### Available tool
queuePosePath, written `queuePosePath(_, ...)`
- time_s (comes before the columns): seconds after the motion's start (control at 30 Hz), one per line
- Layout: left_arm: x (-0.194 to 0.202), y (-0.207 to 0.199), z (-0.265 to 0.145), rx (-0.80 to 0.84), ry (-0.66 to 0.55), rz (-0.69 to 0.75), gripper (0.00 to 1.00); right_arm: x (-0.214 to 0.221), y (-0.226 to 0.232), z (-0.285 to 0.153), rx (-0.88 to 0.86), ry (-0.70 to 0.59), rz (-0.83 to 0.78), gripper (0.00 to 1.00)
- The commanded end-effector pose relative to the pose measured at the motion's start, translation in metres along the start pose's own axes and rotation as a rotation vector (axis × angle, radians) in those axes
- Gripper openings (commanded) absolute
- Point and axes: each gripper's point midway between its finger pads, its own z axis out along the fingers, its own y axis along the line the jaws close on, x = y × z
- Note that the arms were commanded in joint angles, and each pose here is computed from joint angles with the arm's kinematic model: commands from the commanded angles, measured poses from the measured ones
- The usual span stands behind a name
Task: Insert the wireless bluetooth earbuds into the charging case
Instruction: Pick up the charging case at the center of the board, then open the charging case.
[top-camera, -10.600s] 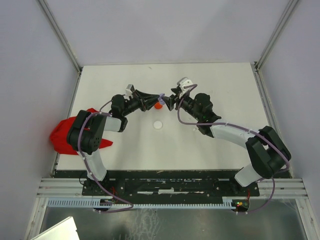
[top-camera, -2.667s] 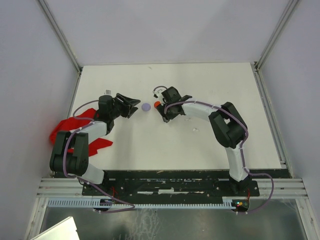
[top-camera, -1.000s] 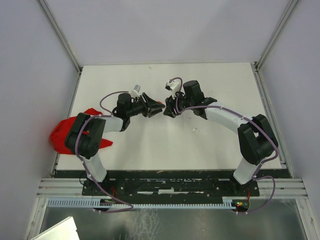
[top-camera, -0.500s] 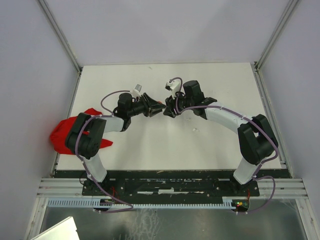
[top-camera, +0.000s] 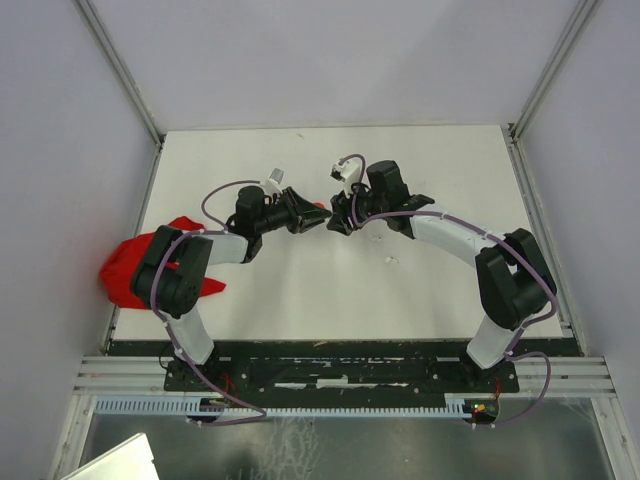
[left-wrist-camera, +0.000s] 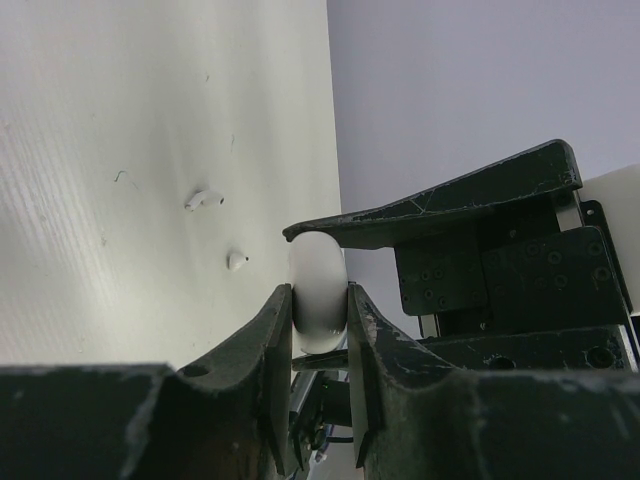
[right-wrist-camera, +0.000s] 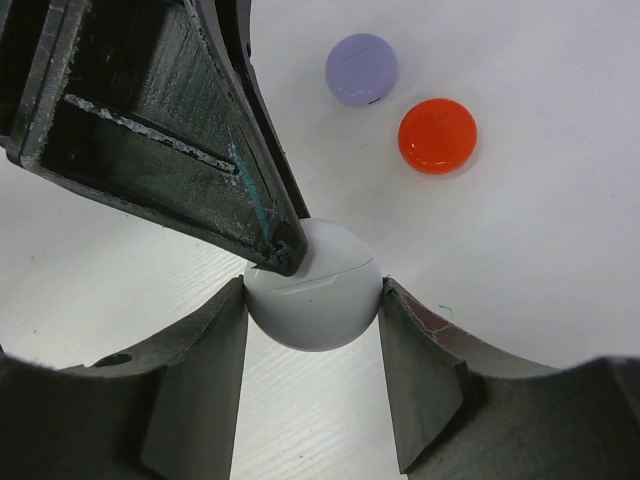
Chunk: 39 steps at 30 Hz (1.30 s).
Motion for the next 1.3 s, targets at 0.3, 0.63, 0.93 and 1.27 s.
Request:
queuePosePath(0.3, -0.012, -0.025, 0.004, 0.074, -0.039, 0.091, 0.03, -0.054, -0.003, -0.036, 0.069, -0.178, 0.056, 0.96)
queuePosePath(0.63, -0.013, -0.038, 0.005, 0.143, -0.039, 0.054, 0.03, -0.048, -0.049, -0.066, 0.381, -0.113, 0.253, 1.00)
queuePosePath(0.93, -0.014, -0.048, 0.005, 0.172, -0.029, 0.043, 0.03, -0.030, -0.047, -0.053, 0.349, -0.076, 0.273, 1.00)
queuePosePath(1.27, -0.014, -0.060, 0.004, 0.223, -0.021, 0.020, 0.03, -0.011, -0.050, -0.033, 0.325, -0.038, 0.305, 1.00)
